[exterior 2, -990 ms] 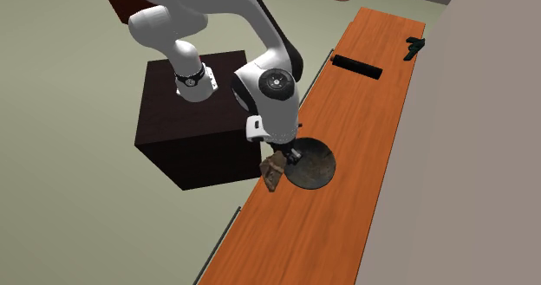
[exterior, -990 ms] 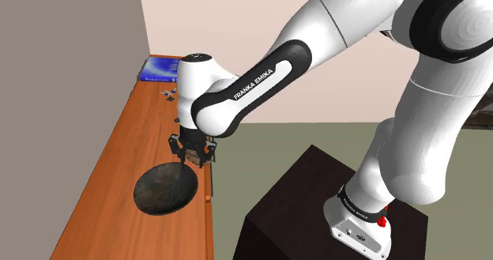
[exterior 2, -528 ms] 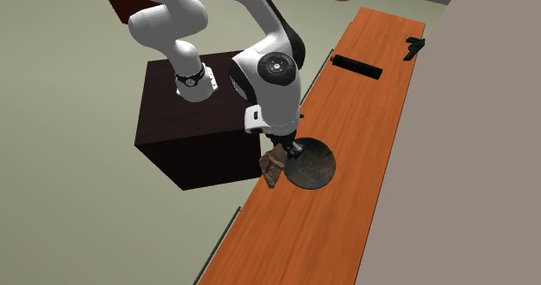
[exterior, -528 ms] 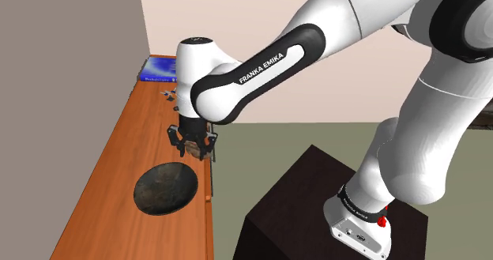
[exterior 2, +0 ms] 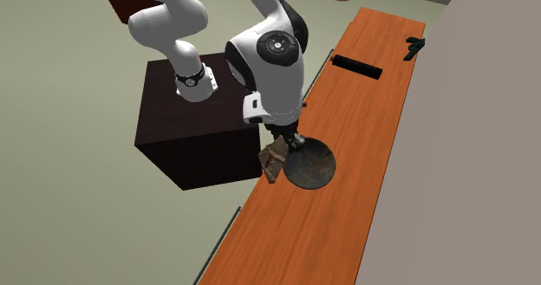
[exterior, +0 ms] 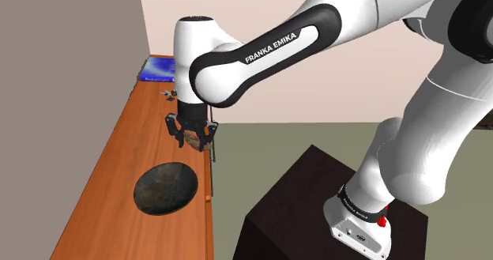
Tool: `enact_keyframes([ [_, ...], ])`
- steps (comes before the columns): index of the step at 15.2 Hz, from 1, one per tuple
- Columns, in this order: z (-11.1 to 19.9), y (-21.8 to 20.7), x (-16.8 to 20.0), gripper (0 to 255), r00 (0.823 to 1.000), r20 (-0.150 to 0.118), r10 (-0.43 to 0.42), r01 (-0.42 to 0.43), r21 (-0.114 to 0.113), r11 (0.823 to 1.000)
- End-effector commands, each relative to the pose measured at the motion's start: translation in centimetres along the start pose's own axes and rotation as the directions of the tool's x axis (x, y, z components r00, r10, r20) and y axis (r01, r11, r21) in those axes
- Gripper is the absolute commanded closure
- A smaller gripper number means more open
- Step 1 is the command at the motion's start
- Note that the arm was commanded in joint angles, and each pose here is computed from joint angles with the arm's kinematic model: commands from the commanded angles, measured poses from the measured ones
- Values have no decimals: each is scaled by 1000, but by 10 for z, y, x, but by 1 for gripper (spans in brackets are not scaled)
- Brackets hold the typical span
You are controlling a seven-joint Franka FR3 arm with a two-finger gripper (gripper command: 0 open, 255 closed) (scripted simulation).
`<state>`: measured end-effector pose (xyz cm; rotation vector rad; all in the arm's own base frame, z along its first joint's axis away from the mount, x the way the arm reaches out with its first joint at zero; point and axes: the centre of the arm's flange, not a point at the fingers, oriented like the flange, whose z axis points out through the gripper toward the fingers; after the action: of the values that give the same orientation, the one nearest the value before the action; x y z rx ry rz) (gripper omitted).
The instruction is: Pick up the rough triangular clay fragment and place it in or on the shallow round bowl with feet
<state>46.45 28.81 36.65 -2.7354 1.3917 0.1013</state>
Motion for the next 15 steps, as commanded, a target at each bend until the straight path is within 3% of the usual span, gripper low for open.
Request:
enact_keyframes([
  [1,-11,0,-1,255,1000,0,0,0,0,1000],
  [2,-11,0,-1,255,1000,0,0,0,0,1000],
  [11,-25,-55,-117,255,1000,0,0,0,0,1000],
  [15,-4,-54,-115,255,1000,0,0,0,0,1000],
])
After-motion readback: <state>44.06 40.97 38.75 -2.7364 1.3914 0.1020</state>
